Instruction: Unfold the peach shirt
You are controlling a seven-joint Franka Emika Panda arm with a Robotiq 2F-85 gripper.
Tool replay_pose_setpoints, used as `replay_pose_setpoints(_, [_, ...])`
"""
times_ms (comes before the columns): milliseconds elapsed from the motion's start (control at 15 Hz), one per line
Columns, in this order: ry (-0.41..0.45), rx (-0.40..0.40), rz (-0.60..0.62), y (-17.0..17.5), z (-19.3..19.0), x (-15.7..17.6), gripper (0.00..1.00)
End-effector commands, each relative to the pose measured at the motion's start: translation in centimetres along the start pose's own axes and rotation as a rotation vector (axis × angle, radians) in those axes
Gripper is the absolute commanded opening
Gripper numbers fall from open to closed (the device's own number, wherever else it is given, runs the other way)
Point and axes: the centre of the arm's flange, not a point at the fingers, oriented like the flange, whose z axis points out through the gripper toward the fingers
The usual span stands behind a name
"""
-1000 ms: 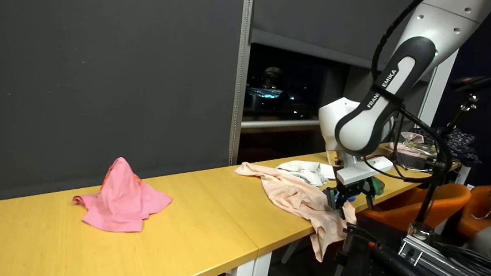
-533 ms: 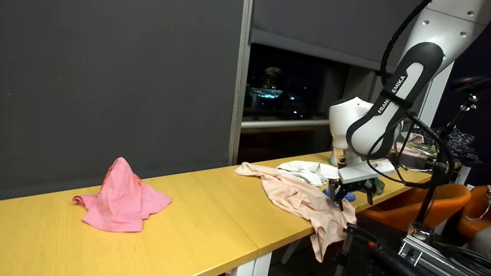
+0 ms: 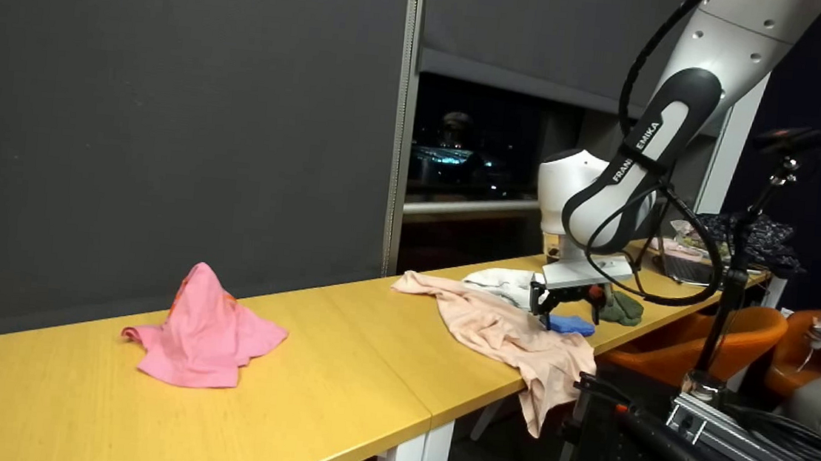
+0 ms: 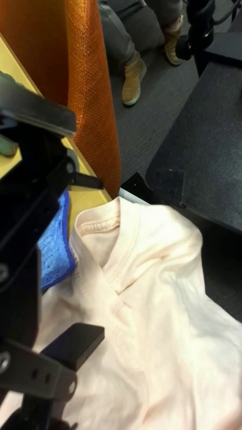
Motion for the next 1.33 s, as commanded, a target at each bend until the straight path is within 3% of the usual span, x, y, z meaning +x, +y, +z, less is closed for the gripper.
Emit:
replay_pose_setpoints(0, [0.048,0.011,0.052,-1.7,1.5,0.7,1.0])
replay_pose_setpoints(733, [0.109,0.049,0.146,-5.0,5.1,-0.6,1.0])
replay_pose_setpoints(1267, [0.155,0.105,0.142,-9.3,2.7,-1.9,1.0])
